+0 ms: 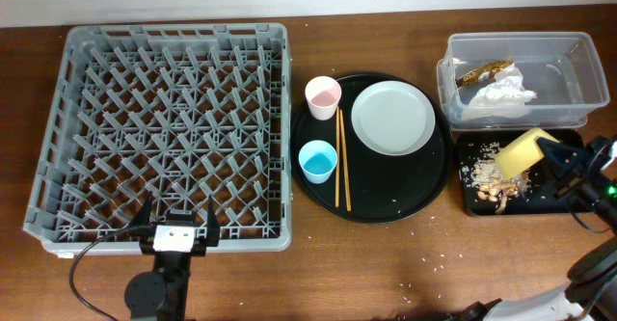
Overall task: Sort waste into correct bins and load items into the dishwasher rack
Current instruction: 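Tip the yellow bowl over the black tray to dump scraps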
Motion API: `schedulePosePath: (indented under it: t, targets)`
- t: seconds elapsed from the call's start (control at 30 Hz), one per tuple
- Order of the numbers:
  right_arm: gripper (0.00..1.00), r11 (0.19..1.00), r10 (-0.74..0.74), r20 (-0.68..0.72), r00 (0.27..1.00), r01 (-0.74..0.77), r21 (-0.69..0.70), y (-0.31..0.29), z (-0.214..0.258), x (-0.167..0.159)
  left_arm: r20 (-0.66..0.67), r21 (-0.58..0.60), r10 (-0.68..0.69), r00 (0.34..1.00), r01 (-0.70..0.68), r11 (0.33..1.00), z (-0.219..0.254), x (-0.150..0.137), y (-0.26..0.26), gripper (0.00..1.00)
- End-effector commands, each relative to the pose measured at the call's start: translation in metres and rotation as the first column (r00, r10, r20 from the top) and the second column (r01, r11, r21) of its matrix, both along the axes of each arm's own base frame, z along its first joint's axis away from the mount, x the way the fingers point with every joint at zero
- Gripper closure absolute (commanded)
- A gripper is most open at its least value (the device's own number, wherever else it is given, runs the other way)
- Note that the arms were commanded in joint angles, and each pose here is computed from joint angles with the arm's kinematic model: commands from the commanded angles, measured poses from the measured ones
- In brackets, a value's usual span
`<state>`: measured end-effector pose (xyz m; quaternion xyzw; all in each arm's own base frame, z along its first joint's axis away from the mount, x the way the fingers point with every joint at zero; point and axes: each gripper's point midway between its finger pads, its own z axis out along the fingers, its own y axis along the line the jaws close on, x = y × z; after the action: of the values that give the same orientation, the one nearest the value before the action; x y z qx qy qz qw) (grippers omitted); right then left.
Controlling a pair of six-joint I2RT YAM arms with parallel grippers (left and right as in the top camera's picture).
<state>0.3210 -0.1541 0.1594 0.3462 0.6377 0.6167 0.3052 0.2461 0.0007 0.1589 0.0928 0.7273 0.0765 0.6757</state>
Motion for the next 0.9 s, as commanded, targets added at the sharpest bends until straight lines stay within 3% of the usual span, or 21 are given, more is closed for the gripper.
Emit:
schedulePosePath:
  t: [0.0, 0.37, 0.63, 0.73, 0.87]
  targets:
    - [0.96, 1.000, 0.021, 0.026, 0.999, -0.022, 0.022, 0.006, 0.004, 0.002, 0.000, 0.004, -0.002, 1.000, 0.002, 1.000, -0.002, 0.000, 0.000, 0.01]
    - [0.96, 0.999, 0.043, 0.022, 0.999, -0.044, 0.028, 0.018, 0.005, 0.002, 0.000, 0.004, -0.002, 1.000, 0.002, 1.000, -0.002, 0.000, 0.000, 0.01]
    - [0.96, 0.972, 0.179, 0.076, 0.981, -0.165, -0.165, 0.081, 0.043, -0.012, 0.000, 0.004, -0.002, 1.000, 0.002, 1.000, -0.002, 0.000, 0.000, 0.01]
    - [0.96, 0.914, 0.298, 0.062, 0.953, -0.266, -0.307, 0.122, 0.058, -0.016, 0.000, 0.004, -0.002, 1.000, 0.002, 1.000, -0.002, 0.000, 0.000, 0.01]
    - [0.96, 0.744, 0.419, -0.108, 0.902, -0.409, -0.529, 0.172, 0.057, -0.019, 0.000, 0.004, -0.002, 1.000, 0.002, 1.000, -0.002, 0.000, 0.000, 0.01]
